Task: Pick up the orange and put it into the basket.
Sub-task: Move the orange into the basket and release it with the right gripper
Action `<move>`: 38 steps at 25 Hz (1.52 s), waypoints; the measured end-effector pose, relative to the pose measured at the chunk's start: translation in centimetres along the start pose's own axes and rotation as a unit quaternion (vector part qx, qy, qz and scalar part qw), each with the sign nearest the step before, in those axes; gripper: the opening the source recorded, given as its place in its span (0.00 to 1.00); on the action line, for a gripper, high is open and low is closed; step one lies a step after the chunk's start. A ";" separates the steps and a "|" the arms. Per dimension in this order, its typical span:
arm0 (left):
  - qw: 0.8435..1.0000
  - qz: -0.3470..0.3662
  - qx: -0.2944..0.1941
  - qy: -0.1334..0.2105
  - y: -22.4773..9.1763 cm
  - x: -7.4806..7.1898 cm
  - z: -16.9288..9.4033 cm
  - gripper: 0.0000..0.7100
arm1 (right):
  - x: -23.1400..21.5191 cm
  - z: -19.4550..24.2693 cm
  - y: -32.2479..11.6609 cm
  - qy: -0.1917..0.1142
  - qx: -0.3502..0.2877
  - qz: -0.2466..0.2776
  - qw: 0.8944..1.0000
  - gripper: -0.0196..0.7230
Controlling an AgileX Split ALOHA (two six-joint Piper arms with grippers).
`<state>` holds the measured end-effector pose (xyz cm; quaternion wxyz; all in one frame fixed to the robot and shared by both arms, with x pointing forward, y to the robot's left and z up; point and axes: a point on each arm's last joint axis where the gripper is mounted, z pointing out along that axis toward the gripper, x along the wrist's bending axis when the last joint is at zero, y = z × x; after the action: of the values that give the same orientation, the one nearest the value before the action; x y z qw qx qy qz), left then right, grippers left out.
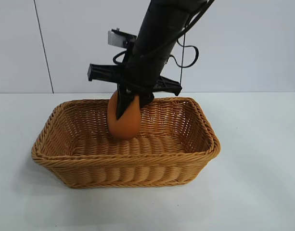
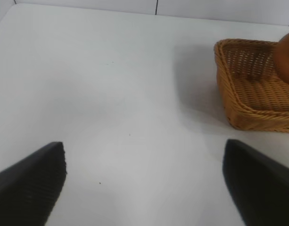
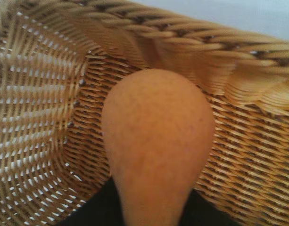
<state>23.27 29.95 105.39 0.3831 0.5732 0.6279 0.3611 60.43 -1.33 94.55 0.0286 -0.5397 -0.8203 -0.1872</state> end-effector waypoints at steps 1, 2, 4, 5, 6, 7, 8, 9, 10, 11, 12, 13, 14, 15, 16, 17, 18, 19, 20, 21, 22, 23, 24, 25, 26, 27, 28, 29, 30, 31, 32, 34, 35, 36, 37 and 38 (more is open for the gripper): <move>1.000 0.000 0.000 0.000 0.0 0.0 0.0 0.91 | -0.1 0.2 -0.1 -0.001 0.004 0.000 1.000 0.15; 1.000 0.000 0.000 0.000 0.0 0.0 0.0 0.91 | -0.1 0.3 -0.1 -0.001 0.005 0.001 1.000 0.22; 1.000 0.000 0.000 0.000 0.0 0.0 0.0 0.91 | -0.1 0.3 -0.1 -0.001 0.005 0.001 1.000 0.43; 1.000 0.000 0.000 0.000 0.0 0.0 0.0 0.91 | -0.1 0.3 -0.1 -0.001 0.005 0.001 1.000 0.57; 1.000 0.000 0.000 0.000 0.0 0.0 0.0 0.91 | 0.0 0.2 0.0 0.000 0.003 0.000 1.000 0.70; 1.000 0.000 0.000 0.000 0.0 0.0 0.0 0.91 | 0.0 0.0 0.1 0.000 0.002 0.000 1.000 0.79; 1.000 0.000 0.000 0.000 0.0 0.0 0.0 0.91 | 0.1 -0.3 0.2 0.001 0.004 -0.002 1.000 0.85; 1.000 0.000 0.000 0.000 0.0 0.0 0.0 0.91 | 0.3 -0.7 0.3 0.001 0.006 -0.004 1.000 0.89; 1.000 0.000 0.000 0.000 0.0 0.0 0.0 0.91 | 0.4 -1.1 0.6 0.001 0.008 -0.007 1.000 0.91; 1.000 0.000 0.000 0.000 0.0 0.0 0.0 0.91 | 0.6 -1.6 0.9 0.000 0.008 -0.011 1.000 0.92; 1.000 0.000 0.000 0.000 0.0 0.0 0.0 0.91 | 0.7 -2.1 1.1 -0.004 0.013 -0.017 1.000 0.93; 1.000 0.000 0.000 0.000 0.0 0.0 0.0 0.91 | 0.8 -2.8 1.4 -0.010 0.016 -0.024 1.000 0.93; 1.000 0.000 0.000 0.000 0.0 0.0 0.0 0.91 | 0.9 -3.5 1.7 -0.015 0.015 -0.032 0.999 0.93; 1.000 0.000 0.000 0.000 0.0 0.0 0.0 0.91 | 0.9 -4.1 1.9 -0.025 0.019 -0.040 0.999 0.93; 1.000 0.000 0.000 0.000 0.0 0.0 0.0 0.91 | 0.9 -4.8 2.2 -0.038 0.020 -0.048 0.998 0.93; 1.000 0.000 0.000 0.000 0.0 0.0 0.0 0.91 | 0.7 -5.5 2.4 -0.054 0.023 -0.053 0.997 0.93; 1.000 0.000 0.000 0.000 0.0 0.0 0.0 0.91 | 0.6 -6.1 2.6 -0.070 0.020 -0.056 0.996 0.93; 1.000 0.000 0.000 0.000 0.0 0.0 0.0 0.91 | 0.3 -6.6 2.8 -0.091 0.016 -0.061 0.994 0.93; 1.000 0.000 0.000 0.000 0.0 0.0 0.0 0.91 | -0.1 -7.0 3.0 -0.109 0.010 -0.065 0.992 0.93; 1.000 0.000 0.000 0.000 0.0 0.0 0.0 0.91 | -0.6 -7.4 3.2 -0.123 0.004 -0.062 0.990 0.93; 1.000 0.000 0.000 0.000 0.0 0.0 0.0 0.91 | -1.4 -7.6 3.4 -0.138 0.001 -0.057 0.989 0.93; 1.000 0.000 0.000 0.000 0.0 0.0 0.0 0.91 | -2.3 -7.8 3.6 -0.149 -0.001 -0.050 0.988 0.93; 1.000 0.000 0.000 0.000 0.0 0.0 0.0 0.91 | -3.2 -8.0 3.8 -0.154 -0.001 -0.040 0.987 0.93; 1.000 0.000 0.000 0.000 0.0 0.0 0.0 0.91 | -4.5 -8.2 4.0 -0.159 -0.001 -0.027 0.987 0.93; 1.000 0.000 0.000 0.000 0.0 0.0 0.0 0.91 | -5.8 -8.4 4.2 -0.165 -0.002 -0.013 0.986 0.93; 1.000 0.000 0.000 0.000 0.0 0.0 0.0 0.91 | -7.0 -8.7 4.3 -0.169 -0.004 0.000 0.986 0.93; 1.000 0.000 0.000 0.000 0.0 0.0 0.0 0.91 | -8.6 -9.1 4.4 -0.174 -0.005 0.016 0.985 0.93; 1.000 0.000 0.000 0.000 0.0 0.0 0.0 0.91 | -10.2 -9.5 4.5 -0.179 -0.007 0.033 0.983 0.93; 1.000 0.000 0.000 0.000 0.0 0.0 0.0 0.91 | -11.9 -10.0 4.5 -0.184 -0.008 0.051 0.982 0.93; 1.000 0.000 0.000 0.000 0.0 0.0 0.0 0.91 | -13.2 -10.3 4.5 -0.187 -0.010 0.065 0.980 0.93; 1.000 0.000 0.000 0.000 0.0 0.0 0.0 0.91 | -14.9 -10.8 4.4 -0.190 -0.011 0.082 0.978 0.93; 1.000 0.000 0.000 0.000 0.0 0.0 0.0 0.91 | -17.6 -11.6 4.1 -0.187 -0.014 0.114 0.976 0.93; 1.000 0.000 0.000 0.000 0.0 0.0 0.0 0.91 | -18.9 -12.0 3.8 -0.183 -0.015 0.129 0.975 0.93; 1.000 0.000 0.000 0.000 0.0 0.0 0.0 0.91 | -20.1 -12.4 3.6 -0.180 -0.017 0.143 0.973 0.93; 1.000 0.000 0.000 0.000 0.0 0.0 0.0 0.91 | -21.0 -12.7 3.4 -0.175 -0.018 0.154 0.972 0.93; 1.000 0.000 0.000 0.000 0.0 0.0 0.0 0.91 | -21.6 -12.9 3.3 -0.171 -0.020 0.162 0.972 0.93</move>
<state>23.27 29.95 105.39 0.3831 0.5732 0.6279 0.3611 70.37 -23.49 102.05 -0.0932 -0.6898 -0.7109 -0.1009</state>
